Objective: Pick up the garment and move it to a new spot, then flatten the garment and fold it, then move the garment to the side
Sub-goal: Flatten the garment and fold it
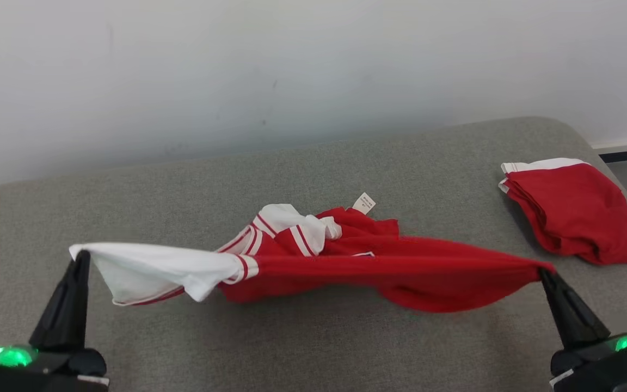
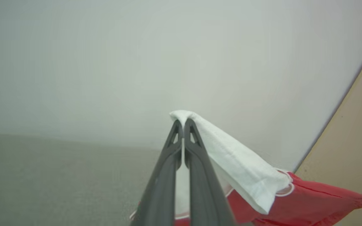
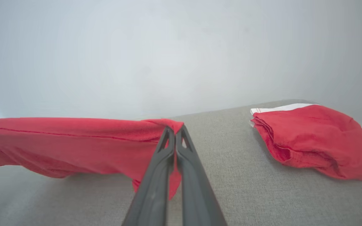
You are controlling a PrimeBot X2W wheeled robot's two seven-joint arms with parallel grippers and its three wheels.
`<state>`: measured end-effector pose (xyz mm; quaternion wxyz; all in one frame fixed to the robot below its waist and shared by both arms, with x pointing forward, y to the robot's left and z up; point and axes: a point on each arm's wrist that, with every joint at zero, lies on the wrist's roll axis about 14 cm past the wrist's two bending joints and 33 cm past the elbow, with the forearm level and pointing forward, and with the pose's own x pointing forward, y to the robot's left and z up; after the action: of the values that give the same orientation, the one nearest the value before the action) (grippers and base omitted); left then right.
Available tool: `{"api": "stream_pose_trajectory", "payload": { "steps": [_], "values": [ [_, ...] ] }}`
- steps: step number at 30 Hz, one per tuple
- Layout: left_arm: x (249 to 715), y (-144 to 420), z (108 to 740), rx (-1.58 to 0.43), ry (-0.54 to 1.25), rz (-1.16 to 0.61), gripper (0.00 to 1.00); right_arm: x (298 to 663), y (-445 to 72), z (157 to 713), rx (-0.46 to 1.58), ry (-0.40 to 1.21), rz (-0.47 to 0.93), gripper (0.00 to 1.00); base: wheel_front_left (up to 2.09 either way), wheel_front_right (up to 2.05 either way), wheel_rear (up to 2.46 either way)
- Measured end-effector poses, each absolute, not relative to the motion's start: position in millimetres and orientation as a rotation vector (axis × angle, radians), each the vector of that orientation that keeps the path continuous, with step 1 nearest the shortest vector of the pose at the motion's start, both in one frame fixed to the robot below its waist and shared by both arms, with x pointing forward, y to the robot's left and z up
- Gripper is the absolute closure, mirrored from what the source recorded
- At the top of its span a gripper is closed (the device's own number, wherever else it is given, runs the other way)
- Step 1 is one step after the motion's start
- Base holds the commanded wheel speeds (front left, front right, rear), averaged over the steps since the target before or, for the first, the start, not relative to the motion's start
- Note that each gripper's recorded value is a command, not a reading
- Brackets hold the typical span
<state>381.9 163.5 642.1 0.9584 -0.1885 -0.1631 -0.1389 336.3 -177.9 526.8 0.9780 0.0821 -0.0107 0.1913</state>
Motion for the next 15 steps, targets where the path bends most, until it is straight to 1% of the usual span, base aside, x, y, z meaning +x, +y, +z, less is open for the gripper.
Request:
{"api": "stream_pose_trajectory", "payload": {
  "steps": [2,6,11,15],
  "values": [
    [382,161,664,-0.391,-0.375,-0.316,1.00,340,-181,546,0.210,-0.069,0.383,1.00,0.00,0.00,0.00],
    [380,156,709,-0.393,-0.461,-0.390,1.00,348,-188,590,0.233,-0.152,0.413,1.00,0.00,0.00,0.00],
    [369,145,767,-0.368,-0.574,-0.487,1.00,353,-198,652,0.186,-0.263,0.452,1.00,0.00,0.00,0.00],
    [356,137,813,-0.335,-0.658,-0.554,1.00,352,-204,697,0.080,-0.327,0.477,1.00,0.00,0.00,0.00]
  ]
}}
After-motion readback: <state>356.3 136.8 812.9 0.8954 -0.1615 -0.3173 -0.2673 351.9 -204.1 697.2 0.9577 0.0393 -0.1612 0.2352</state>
